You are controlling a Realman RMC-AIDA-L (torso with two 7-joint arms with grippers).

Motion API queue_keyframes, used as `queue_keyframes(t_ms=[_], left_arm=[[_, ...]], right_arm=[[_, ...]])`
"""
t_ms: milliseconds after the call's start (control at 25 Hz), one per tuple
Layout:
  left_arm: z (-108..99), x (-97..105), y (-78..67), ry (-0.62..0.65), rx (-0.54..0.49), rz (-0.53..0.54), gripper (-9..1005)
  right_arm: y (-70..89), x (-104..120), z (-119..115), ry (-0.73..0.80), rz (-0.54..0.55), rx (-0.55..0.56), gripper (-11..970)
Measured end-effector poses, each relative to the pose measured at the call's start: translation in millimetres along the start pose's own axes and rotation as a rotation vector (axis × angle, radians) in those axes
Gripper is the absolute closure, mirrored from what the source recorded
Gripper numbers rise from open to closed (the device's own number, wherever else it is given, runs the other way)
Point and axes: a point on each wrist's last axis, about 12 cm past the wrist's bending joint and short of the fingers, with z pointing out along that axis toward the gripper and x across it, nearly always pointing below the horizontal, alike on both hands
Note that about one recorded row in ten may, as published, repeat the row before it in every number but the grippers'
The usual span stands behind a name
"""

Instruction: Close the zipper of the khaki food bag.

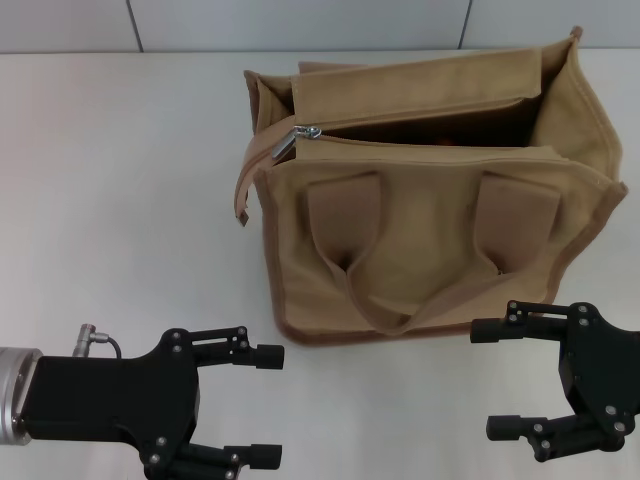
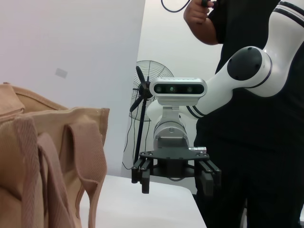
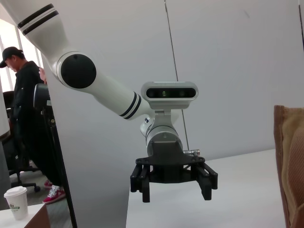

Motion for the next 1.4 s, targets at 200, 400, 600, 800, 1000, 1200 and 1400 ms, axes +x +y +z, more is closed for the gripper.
queue_keyframes(t_ms=[200,400,600,800,1000,1200,1400], left_arm=[[-1.3,-1.3,1.3,-0.01,-0.015,0.005,177],[-2.0,-1.6,1.5,-0.013,-0.019,0.005,191],[-2.1,-1.8,2.1,-0.014,-0.024,0.006,206],[-16.6,-7.9,7.5,-0.069,-0.133,0.031,220],[-45.7,-16.7,19.0,-0.217,-0.447,0.096,235],[-43.3,-16.2,38.7,-0.243,-0.63,0.124,249],[-22.5,-20.8,60.3,-0.148,-0.581,0.132,264]], right_arm=[[-0.4,-0.4,0.0,0.001,-0.001,-0.001,131],[-0.4,-0.3,0.0,0.002,-0.001,-0.002,131],[-0.2,-0.1,0.1,0.002,0.0,-0.002,132],[-0.1,-0.1,0.1,0.0,0.003,-0.001,132],[1.7,1.4,-1.2,-0.003,0.012,0.006,131],[2.6,2.2,-2.0,-0.004,0.015,0.012,131],[2.0,4.2,-2.1,0.002,0.021,0.027,131]])
